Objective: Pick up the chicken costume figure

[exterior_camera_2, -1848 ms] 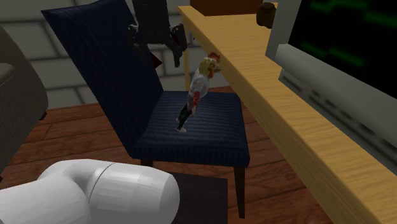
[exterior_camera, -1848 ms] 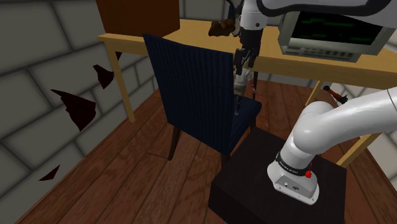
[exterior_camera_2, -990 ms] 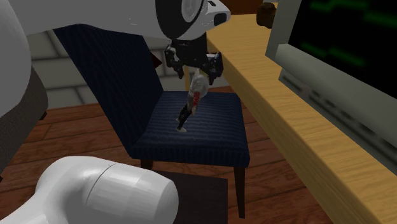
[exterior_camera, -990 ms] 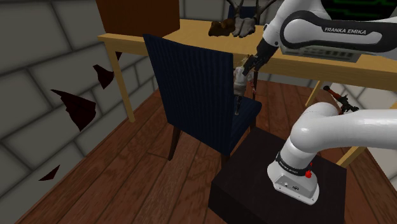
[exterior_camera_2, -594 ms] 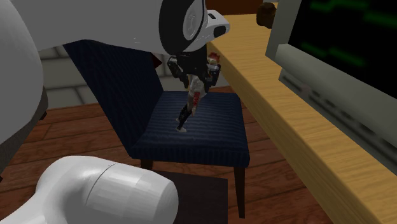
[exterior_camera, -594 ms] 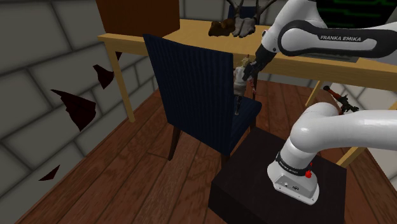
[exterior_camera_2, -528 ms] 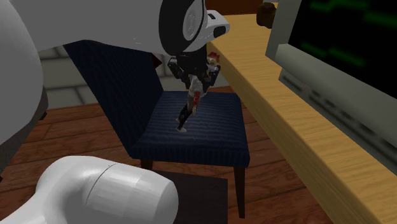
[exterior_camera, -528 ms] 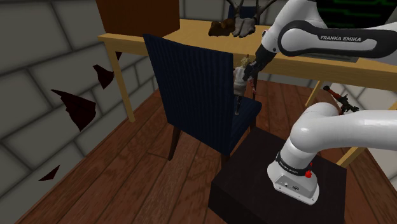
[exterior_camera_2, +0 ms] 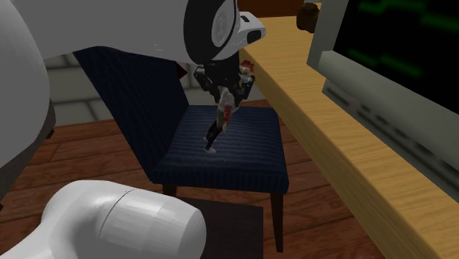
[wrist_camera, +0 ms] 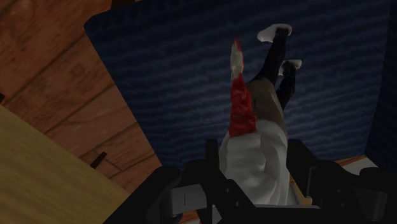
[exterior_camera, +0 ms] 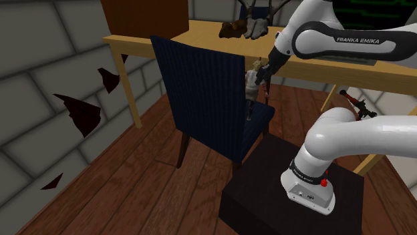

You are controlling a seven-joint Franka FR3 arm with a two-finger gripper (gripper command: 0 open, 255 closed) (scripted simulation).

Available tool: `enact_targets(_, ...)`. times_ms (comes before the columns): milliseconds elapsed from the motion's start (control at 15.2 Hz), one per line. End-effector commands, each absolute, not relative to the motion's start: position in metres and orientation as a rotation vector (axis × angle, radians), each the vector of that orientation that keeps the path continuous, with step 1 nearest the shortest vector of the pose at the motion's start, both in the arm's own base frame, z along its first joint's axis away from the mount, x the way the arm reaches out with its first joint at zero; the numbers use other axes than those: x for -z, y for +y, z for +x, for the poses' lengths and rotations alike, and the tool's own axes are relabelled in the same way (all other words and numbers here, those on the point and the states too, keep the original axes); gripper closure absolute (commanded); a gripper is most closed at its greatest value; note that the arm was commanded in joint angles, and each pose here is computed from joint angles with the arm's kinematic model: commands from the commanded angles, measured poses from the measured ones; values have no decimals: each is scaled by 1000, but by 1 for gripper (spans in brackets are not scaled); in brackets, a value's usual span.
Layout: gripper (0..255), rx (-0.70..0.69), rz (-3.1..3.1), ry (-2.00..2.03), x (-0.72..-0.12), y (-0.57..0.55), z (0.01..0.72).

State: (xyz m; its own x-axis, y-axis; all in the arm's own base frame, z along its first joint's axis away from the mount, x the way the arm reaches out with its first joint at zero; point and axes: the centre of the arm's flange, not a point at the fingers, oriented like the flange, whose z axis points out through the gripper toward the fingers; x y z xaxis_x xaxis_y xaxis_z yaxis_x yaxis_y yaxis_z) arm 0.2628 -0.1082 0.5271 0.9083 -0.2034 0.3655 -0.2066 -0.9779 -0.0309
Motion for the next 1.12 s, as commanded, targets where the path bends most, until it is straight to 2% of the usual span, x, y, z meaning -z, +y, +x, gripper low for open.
enact_targets(0,255,-582,3061,-329,-532,-109,263)
enact_targets(1056,255,-582,3061,-329,-606,-109,263)
